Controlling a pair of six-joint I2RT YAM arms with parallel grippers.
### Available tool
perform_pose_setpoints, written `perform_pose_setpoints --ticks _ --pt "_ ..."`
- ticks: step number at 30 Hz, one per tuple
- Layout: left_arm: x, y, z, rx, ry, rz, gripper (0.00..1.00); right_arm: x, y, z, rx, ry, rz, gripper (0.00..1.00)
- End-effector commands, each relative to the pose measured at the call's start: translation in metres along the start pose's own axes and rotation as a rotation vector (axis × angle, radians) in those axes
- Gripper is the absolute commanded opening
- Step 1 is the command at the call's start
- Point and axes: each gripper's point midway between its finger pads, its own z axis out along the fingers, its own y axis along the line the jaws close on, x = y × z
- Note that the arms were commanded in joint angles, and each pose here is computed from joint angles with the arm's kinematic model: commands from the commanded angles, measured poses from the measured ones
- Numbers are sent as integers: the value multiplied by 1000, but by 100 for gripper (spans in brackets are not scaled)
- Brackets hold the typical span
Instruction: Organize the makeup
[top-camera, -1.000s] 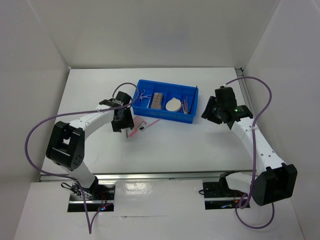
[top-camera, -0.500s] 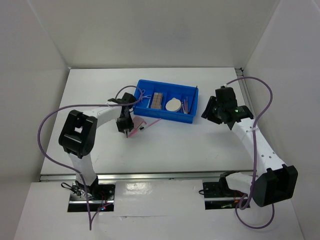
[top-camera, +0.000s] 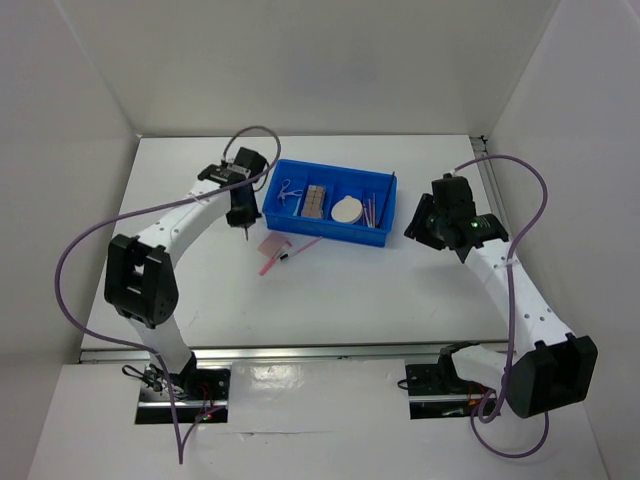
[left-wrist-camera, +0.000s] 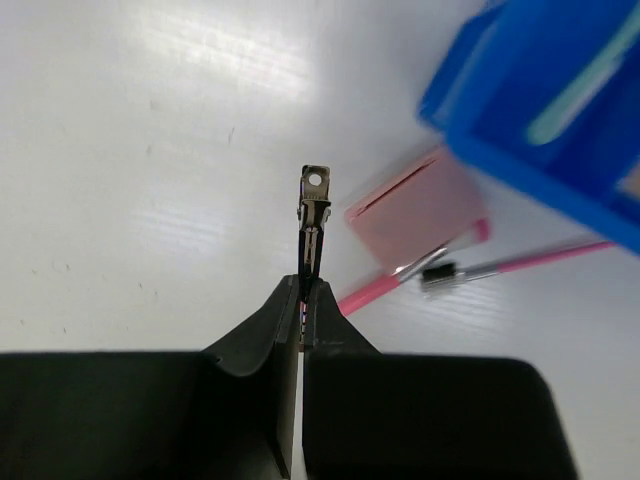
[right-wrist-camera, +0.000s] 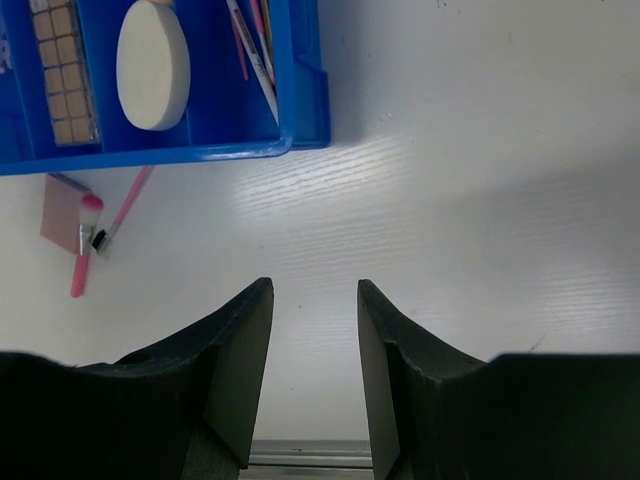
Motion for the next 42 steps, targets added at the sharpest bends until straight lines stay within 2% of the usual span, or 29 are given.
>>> perform_pose_setpoints --ticks 1,5,8,13,18,21,24,25,26,29,30,31,34,36,37,38,39,40,41,42 --pt "-41 2 -46 34 -112 39 0 3 -2 0 5 -10 1 47" --pt "-70 -40 -65 168 -169 70 0 1 0 5 4 -12 12 47" --pt "-89 -69 -62 231 -196 109 0 0 3 6 -4 -7 12 47" --pt "-119 -105 -35 242 -202 139 0 -5 6 2 -10 -16 3 47" --pt "-123 -123 -4 243 -175 147 0 -3 5 0 0 -9 -4 47" --pt "-133 -136 2 274 -208 156 3 -1 4 -1 -1 -10 5 47" --pt "-134 -150 12 314 -196 190 20 0 1 -1 13 -9 4 47" --pt "-136 -154 14 325 -197 203 28 1 1 1 19 -1 3 47" --pt "-136 -154 14 324 -194 204 43 -3 1 0 21 -14 4 47" --pt "-139 -157 6 351 -210 210 65 -3 1 -1 21 -14 4 47" --pt "-144 -155 -9 367 -239 202 79 -3 1 -1 21 -14 4 47" --pt "-140 -152 -7 363 -231 204 81 0 0 1 26 -7 3 47" --pt "-143 -140 -32 360 -264 207 80 1 1 1 19 -1 3 47" --pt "-141 -126 -43 325 -278 201 75 -1 2 1 13 -9 4 47" --pt "-123 -114 -30 287 -239 212 72 2 0 3 20 0 3 47" --pt "-124 -102 -54 297 -284 185 69 0 1 3 14 -9 4 47" --pt "-116 -95 -56 300 -283 169 68 0 1 3 13 -9 4 47" --pt "-88 -84 -34 285 -239 183 68 2 0 6 15 -6 4 47" --pt "-75 -81 -36 315 -232 172 68 4 0 8 15 -6 14 47" --pt "-72 -73 -59 361 -275 145 68 5 2 8 4 2 15 47"
